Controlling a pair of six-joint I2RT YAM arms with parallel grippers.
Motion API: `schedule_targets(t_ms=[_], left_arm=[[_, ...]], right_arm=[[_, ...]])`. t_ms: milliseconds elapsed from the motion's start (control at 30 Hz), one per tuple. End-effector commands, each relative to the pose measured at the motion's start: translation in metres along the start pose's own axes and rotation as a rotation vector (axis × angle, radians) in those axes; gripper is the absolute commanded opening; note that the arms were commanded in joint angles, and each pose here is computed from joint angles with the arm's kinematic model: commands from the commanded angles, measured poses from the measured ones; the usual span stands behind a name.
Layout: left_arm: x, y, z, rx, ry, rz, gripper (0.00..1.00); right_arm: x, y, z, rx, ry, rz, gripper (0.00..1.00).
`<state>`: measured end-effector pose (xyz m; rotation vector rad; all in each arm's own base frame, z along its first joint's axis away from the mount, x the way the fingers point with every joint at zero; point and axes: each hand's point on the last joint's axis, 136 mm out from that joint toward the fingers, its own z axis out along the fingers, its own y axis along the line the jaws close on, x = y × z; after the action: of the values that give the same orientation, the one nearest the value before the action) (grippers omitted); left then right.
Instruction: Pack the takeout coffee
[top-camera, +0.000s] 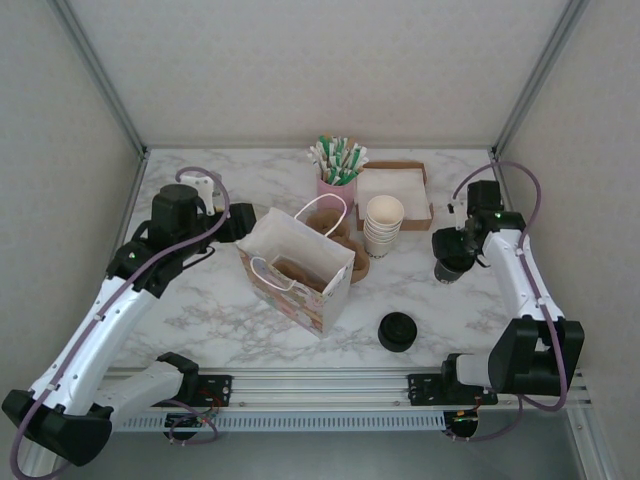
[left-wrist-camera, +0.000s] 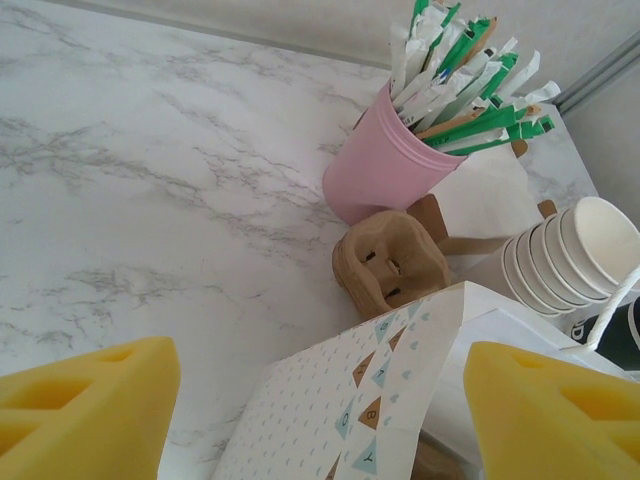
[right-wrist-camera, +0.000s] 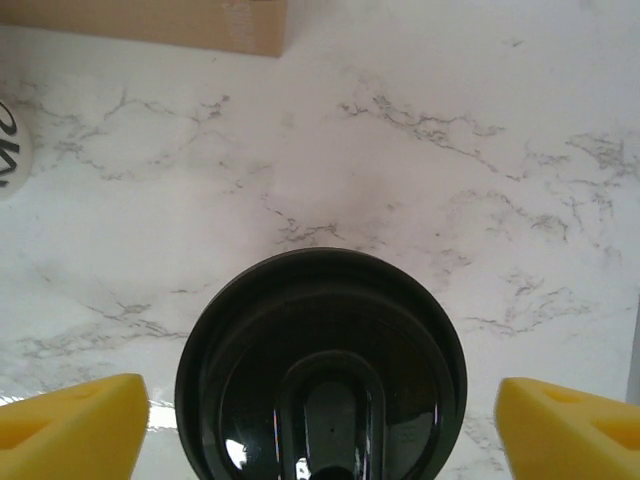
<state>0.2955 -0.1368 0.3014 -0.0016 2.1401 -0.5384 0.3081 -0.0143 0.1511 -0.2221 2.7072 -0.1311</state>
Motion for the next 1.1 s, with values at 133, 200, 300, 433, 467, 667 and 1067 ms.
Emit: schedule_targets(t_ms=[133,200,300,433,467,667,1067], left_arm=[[-0.013,-0.012,-0.007,0.042,-0.031,-0.014,0.75],[-0.013,-0.012,-0.008,0.043,-0.030,-0.015,0.75],[-0.013,-0.011,-0.009,0.039,-0.033,-0.017,0.75],[-0.012,-0.010,-0.009,0.035,-0.034,-0.019,0.75],[-0.012,-0.010,-0.009,0.037,-0.032,-0.018,0.75],[-0.013,-0.010,-0.010,0.033,-0.037,-0.015,0.75],[-0.016,-0.013,-0.011,0.046,-0.043,-0.021,0.75]], right_arm=[[0.010,-0.008,0.007,0.051,0.016,0.029,0.84],[0.011,-0.009,0.007,0.055,0.018,0.033,0.84],[0.012,-0.009,0.009,0.054,0.020,0.038,0.84],[0.012,-0.005,0.012,0.030,0.024,0.049,0.80],[0.013,-0.004,0.013,0.027,0.029,0.051,0.80],[0.015,-0.004,0.018,0.032,0.037,0.057,0.79],[0.020,-0.003,0.025,0.026,0.063,0.058,0.75]])
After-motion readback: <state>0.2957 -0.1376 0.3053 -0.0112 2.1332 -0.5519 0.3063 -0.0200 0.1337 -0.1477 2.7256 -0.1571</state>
